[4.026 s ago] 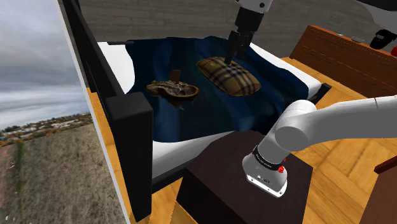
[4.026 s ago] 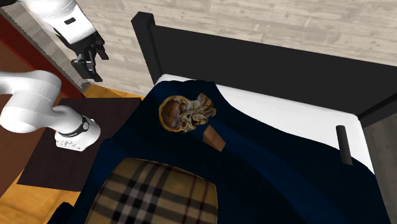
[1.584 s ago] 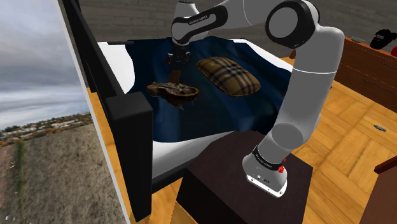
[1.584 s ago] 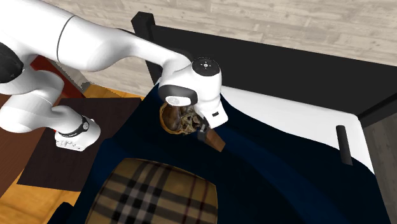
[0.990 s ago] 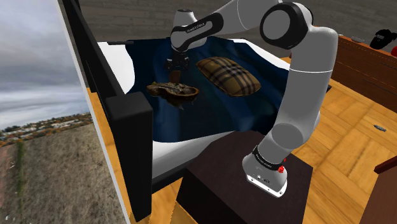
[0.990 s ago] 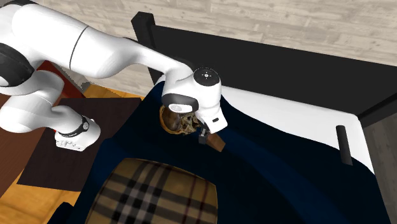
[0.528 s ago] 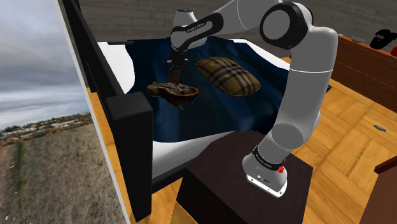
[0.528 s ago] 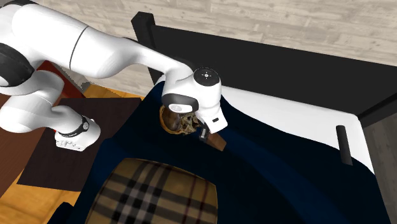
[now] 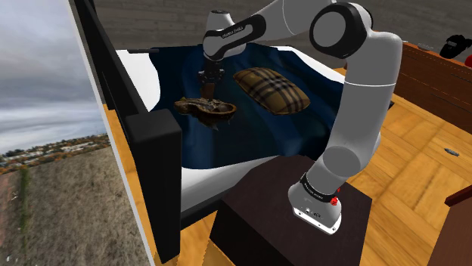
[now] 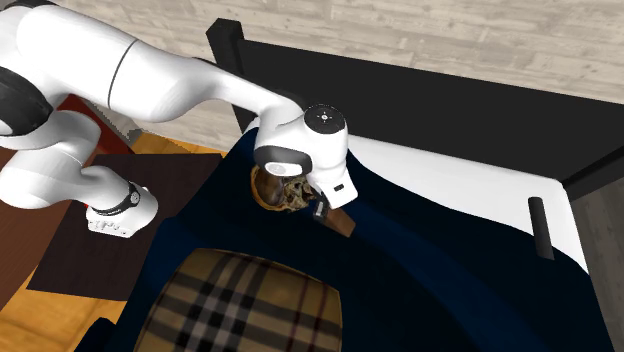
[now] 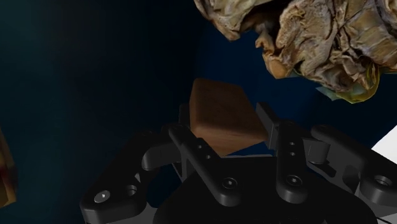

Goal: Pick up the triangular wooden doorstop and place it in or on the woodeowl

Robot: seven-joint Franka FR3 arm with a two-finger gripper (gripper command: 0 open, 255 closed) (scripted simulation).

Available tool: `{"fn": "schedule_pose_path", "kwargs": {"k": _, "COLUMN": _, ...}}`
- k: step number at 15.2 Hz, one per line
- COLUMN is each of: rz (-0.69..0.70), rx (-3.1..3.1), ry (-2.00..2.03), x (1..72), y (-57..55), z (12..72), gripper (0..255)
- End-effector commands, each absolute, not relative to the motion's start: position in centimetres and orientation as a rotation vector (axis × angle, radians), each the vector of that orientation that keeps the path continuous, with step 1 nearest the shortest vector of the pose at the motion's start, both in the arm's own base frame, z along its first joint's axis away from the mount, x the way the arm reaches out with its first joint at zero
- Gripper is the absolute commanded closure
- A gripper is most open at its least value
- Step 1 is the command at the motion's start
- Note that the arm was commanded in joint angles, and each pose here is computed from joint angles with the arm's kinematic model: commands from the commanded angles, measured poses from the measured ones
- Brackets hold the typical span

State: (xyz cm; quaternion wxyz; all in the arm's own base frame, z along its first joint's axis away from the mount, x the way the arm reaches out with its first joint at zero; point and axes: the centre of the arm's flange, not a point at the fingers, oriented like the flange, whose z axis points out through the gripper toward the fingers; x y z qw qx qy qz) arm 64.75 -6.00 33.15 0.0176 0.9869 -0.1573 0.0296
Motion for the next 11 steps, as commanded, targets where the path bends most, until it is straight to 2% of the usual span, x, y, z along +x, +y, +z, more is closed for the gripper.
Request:
{"fn": "schedule_pose_path", "kwargs": {"k": 1, "rz": 0.091, "rx": 3.066, "ry": -0.490, "x": 64.8, "y": -6.1, "z": 33.9, "gripper": 255}}
{"fn": "schedule_pose_path", "kwargs": {"k": 11, "rz": 0.091, "rx": 3.066, "ry": -0.490, "x": 64.8, "y": -6.1, "z": 39.2, "gripper": 255}}
